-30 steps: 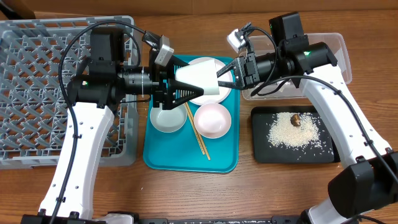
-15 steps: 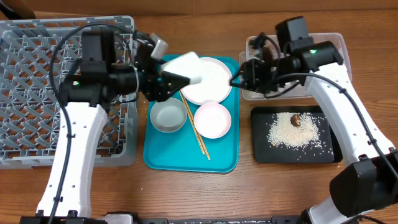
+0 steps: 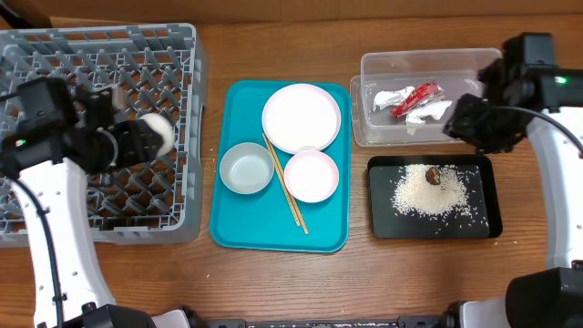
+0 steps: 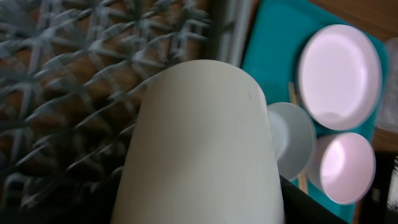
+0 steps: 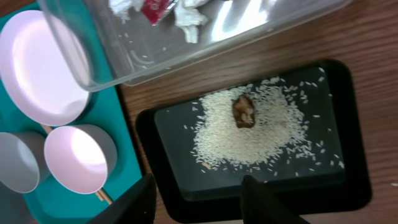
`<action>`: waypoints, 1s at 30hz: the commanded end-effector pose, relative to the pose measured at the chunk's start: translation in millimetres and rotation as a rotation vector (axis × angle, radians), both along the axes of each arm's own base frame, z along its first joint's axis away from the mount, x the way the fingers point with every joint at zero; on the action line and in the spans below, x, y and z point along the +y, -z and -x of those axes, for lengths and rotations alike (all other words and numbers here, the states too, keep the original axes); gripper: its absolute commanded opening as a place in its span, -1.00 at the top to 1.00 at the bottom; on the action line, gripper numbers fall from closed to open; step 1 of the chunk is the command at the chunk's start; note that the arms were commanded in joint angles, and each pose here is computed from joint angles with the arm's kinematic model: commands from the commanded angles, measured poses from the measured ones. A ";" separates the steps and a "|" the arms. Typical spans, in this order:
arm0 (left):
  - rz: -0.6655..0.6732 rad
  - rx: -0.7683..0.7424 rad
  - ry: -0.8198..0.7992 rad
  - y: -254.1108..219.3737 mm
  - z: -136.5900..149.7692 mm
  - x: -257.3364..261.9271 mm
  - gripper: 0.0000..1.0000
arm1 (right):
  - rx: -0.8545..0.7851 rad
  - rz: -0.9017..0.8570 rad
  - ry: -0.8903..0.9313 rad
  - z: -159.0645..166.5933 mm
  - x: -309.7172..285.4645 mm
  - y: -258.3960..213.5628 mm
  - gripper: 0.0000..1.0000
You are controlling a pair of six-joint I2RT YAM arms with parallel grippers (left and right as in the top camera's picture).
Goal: Sort waste into correct bins and load items into the dishwasher
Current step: 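Place the paper cup upside down in the dish rack with left gripper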
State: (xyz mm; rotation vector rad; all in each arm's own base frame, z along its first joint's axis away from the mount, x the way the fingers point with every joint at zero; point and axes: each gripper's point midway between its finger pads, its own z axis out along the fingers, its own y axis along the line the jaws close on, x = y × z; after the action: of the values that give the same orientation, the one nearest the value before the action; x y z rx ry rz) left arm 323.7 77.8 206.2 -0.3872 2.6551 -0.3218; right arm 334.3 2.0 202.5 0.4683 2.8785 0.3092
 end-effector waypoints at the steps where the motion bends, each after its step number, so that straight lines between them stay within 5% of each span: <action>1: -0.118 0.064 -0.221 -4.5 22.6 45.0 0.79 | -0.018 0.027 -0.003 1.1 -8.9 -5.5 0.09; 9: -0.208 0.148 -0.360 1.4 41.0 71.7 0.68 | -0.017 0.027 -0.003 1.3 -8.8 -5.4 0.08; 27: -0.168 0.371 -0.337 80.6 23.8 86.5 0.58 | -0.010 0.023 -0.005 3.1 -7.9 -5.0 0.08; 30: -0.152 0.421 -0.329 99.2 22.3 87.2 0.05 | -0.008 0.023 -0.005 3.4 -7.9 -4.9 0.08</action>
State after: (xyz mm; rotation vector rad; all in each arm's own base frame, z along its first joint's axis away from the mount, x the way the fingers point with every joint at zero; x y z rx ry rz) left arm 301.6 162.4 125.8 -0.8757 2.8742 0.0687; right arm 330.4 -4.9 201.4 0.4681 2.8920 0.2891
